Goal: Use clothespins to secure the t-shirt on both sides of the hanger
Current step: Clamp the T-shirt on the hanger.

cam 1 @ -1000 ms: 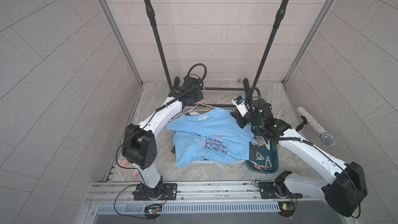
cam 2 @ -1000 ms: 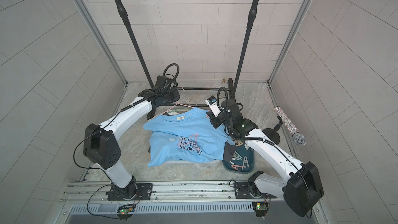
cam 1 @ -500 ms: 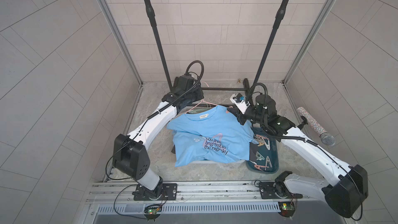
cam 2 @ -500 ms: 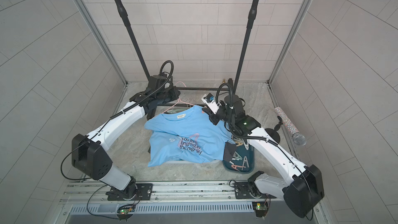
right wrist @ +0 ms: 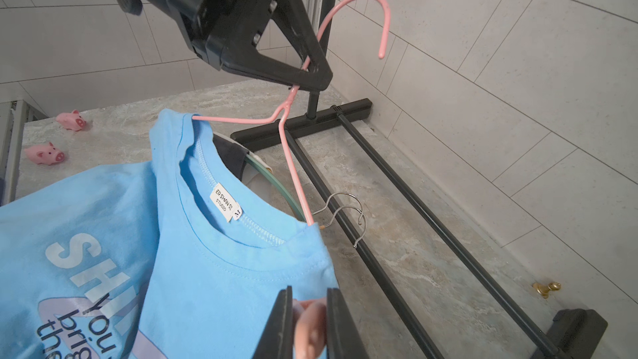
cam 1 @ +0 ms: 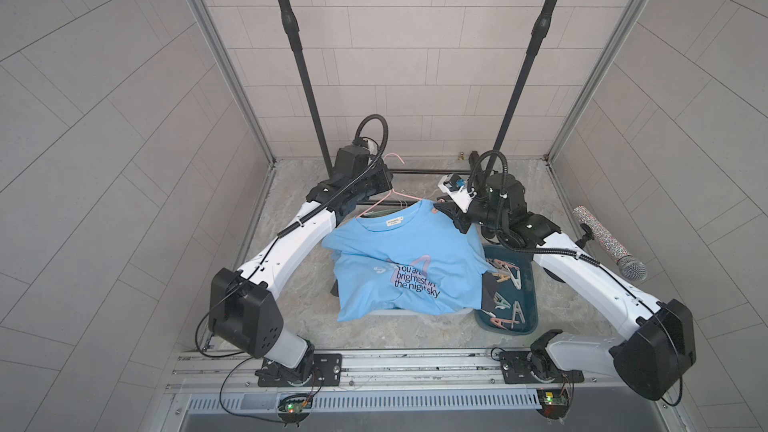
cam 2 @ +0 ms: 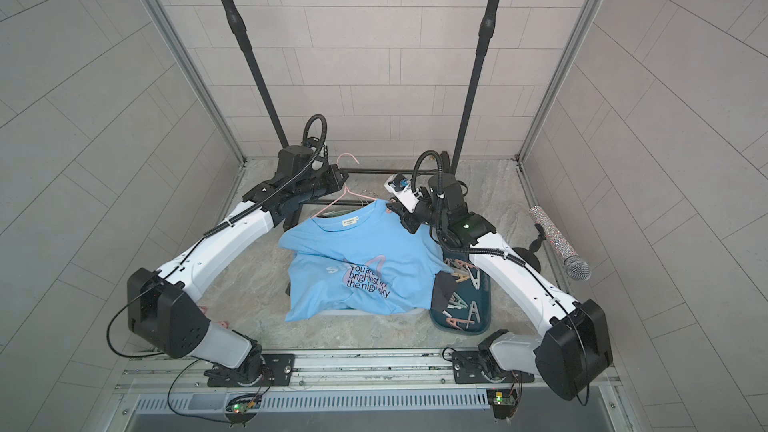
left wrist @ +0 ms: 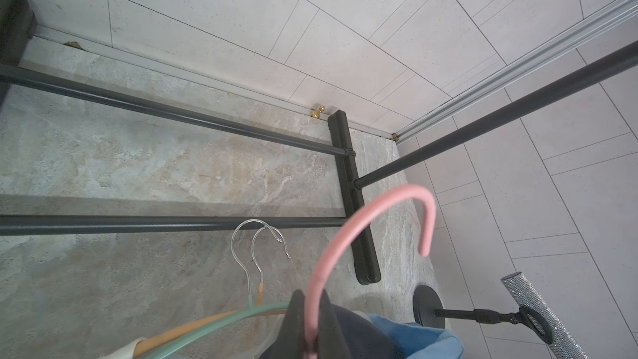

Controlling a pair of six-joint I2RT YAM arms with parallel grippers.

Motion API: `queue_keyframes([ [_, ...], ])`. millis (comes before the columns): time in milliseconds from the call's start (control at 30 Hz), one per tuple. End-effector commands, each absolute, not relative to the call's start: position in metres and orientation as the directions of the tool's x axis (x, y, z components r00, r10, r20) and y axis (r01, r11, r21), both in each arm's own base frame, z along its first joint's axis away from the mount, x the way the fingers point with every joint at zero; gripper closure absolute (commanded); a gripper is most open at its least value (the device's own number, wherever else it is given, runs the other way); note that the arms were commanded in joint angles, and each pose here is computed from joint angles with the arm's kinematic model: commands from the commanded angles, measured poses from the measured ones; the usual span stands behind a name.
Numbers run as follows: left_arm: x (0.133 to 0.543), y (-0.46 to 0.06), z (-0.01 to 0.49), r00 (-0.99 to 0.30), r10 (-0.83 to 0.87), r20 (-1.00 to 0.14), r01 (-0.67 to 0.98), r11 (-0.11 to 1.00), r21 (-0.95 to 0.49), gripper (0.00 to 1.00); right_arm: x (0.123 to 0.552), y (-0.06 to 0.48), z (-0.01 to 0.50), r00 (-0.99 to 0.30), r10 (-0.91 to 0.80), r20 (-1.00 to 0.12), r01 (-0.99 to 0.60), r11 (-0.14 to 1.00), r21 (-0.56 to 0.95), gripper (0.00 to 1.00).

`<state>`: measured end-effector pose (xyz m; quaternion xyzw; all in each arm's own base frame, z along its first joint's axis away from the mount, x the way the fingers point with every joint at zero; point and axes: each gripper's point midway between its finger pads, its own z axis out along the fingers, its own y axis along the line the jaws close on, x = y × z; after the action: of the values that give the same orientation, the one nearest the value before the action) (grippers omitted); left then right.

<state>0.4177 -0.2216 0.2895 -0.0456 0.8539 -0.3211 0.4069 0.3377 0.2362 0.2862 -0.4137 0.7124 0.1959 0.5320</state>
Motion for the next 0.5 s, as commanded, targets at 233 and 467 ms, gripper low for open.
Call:
queue_keyframes([
  [233, 0.413, -0.226, 0.318, -0.619, -0.344, -0.706, 0.26, 0.758, -0.598, 1.0, 0.34, 0.234, 0.307, 0.008, -0.409, -0.913, -0.804, 0.54, -0.249, 1.0],
  [467, 0.41, -0.229, 0.323, -0.619, -0.342, -0.707, 0.278, 0.746, -0.605, 1.0, 0.347, 0.238, 0.29, -0.013, -0.455, -0.89, -0.826, 0.506, -0.247, 1.0],
])
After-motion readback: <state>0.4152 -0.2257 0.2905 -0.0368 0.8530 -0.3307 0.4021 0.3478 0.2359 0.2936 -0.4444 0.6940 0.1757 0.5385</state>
